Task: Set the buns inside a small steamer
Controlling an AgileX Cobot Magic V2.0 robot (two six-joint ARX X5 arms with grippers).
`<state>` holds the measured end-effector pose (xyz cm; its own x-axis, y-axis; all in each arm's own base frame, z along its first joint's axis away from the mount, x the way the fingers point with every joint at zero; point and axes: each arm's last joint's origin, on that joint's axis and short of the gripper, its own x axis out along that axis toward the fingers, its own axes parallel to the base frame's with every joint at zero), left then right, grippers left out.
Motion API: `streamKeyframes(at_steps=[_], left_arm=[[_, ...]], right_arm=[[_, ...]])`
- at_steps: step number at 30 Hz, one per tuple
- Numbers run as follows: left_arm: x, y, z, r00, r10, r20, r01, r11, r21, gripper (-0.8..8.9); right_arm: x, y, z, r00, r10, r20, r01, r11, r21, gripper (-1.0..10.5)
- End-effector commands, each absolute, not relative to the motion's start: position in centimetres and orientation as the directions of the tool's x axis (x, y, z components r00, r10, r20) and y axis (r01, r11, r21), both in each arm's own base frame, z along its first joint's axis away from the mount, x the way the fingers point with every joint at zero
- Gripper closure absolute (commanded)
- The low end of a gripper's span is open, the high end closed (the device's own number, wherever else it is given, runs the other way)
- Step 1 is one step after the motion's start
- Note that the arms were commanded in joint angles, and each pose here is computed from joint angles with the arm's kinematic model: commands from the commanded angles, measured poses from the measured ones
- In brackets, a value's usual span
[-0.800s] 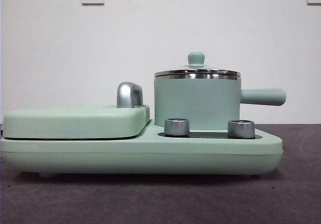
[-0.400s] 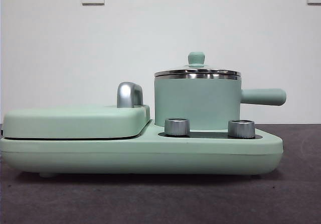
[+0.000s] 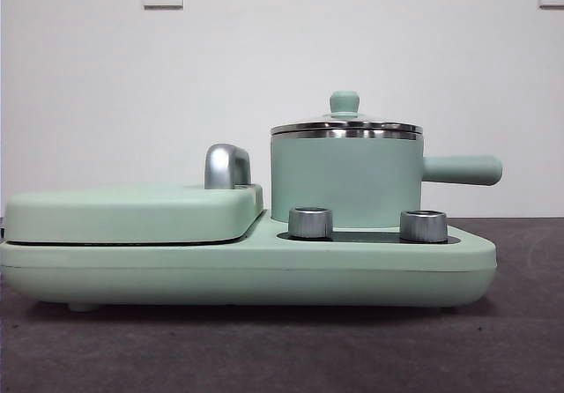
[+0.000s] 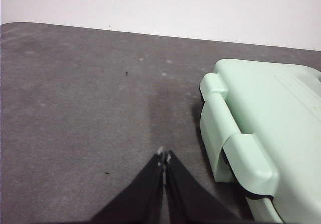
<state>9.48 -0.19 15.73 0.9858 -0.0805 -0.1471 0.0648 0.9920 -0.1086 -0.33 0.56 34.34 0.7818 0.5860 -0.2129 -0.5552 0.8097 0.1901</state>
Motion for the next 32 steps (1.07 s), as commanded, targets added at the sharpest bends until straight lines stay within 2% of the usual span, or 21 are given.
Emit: streamKeyframes(at_steps=[1, 4, 7, 10, 14, 22, 32], left_arm=[[9.6, -0.2, 15.0, 0.982, -0.079, -0.172, 0.062, 0.993, -0.104, 8.06], [9.6, -0.2, 15.0, 0.982, -0.079, -0.172, 0.062, 0.993, -0.104, 8.06], [9.6, -0.2, 15.0, 0.982, -0.079, -0.172, 0.062, 0.993, -0.104, 8.06], [9.6, -0.2, 15.0, 0.982, -0.079, -0.172, 0.062, 0.993, -0.104, 8.06], [9.6, -0.2, 15.0, 0.982, -0.079, -0.172, 0.062, 0.993, -0.104, 8.06], [9.6, -0.2, 15.0, 0.982, -0.079, -0.172, 0.062, 0.993, -0.104, 8.06], [9.6, -0.2, 15.0, 0.982, -0.079, -0.173, 0.062, 0.993, -0.104, 8.06]], right_arm=[[1.3, 1.0, 33.4, 0.861, 0.478, -0.172, -0.455, 0.876, 0.159, 9.4], [3.7, 1.2, 31.7, 0.935, 0.339, -0.101, -0.329, 0.938, 0.106, 9.4], [6.1, 1.2, 28.9, 0.967, 0.25, -0.056, -0.246, 0.967, 0.061, 9.4], [7.8, 0.9, 25.4, 0.986, 0.155, -0.052, -0.152, 0.987, 0.054, 9.4], [9.0, 0.7, 21.1, 0.994, 0.079, -0.076, -0.075, 0.996, 0.052, 9.4], [9.5, 0.7, 16.6, 0.984, 0.057, -0.171, -0.05, 0.998, 0.047, 9.4], [9.6, 0.5, 15.0, 0.985, 0.037, -0.166, -0.032, 0.999, 0.032, 9.4]])
